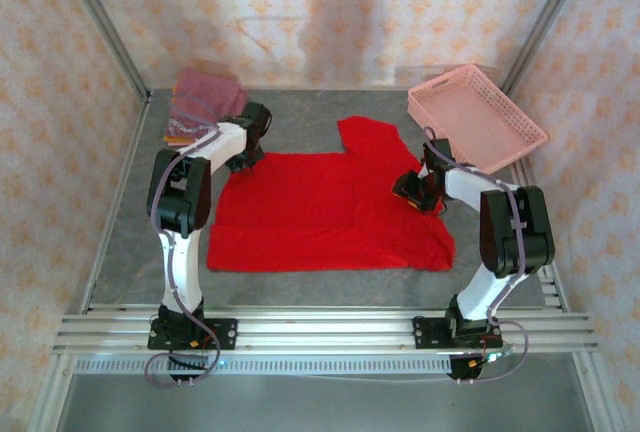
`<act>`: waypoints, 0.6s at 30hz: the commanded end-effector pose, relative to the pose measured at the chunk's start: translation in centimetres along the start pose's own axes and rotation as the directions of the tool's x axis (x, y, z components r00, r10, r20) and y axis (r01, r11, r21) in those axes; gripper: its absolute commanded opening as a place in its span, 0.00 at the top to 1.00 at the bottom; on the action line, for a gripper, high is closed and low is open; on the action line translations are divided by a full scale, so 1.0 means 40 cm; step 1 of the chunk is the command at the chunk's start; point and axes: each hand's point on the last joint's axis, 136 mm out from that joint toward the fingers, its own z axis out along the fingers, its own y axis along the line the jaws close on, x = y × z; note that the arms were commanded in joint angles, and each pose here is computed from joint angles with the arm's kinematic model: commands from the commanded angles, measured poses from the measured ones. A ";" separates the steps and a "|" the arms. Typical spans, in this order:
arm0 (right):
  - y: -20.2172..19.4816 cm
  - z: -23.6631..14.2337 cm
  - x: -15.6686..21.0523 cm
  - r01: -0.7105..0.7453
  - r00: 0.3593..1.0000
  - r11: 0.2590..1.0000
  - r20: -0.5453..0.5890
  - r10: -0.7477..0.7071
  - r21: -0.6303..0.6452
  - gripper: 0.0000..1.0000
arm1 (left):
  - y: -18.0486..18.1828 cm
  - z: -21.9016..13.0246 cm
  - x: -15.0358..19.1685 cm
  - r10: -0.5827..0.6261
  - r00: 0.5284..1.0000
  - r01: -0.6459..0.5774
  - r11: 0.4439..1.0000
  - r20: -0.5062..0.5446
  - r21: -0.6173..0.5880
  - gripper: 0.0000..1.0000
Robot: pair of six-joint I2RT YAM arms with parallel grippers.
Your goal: Fold and stack the t-shirts
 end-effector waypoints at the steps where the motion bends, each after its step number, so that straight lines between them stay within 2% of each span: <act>1: -0.037 0.020 0.017 -0.004 0.999 0.999 -0.033 0.005 0.054 0.49 | 0.042 -0.050 -0.056 0.002 0.998 0.000 0.999 0.056 -0.045 0.86; 5: -0.033 0.015 0.014 -0.002 1.000 0.999 -0.030 0.004 0.051 0.49 | 0.057 -0.045 -0.076 -0.005 0.998 0.010 0.998 0.066 -0.066 0.83; 13: -0.027 0.009 0.011 0.002 1.000 0.999 -0.026 0.000 0.046 0.49 | 0.097 -0.073 -0.127 -0.053 0.991 0.067 0.992 0.125 -0.106 0.39; 16: -0.028 0.011 0.013 0.000 1.000 0.999 -0.028 0.001 0.045 0.49 | 0.081 -0.079 -0.126 -0.072 0.991 0.080 0.995 0.116 -0.065 0.30; 18: -0.026 0.011 0.011 0.001 1.000 0.999 -0.027 0.001 0.042 0.49 | 0.066 -0.073 -0.124 -0.082 0.991 0.087 0.995 0.102 -0.041 0.29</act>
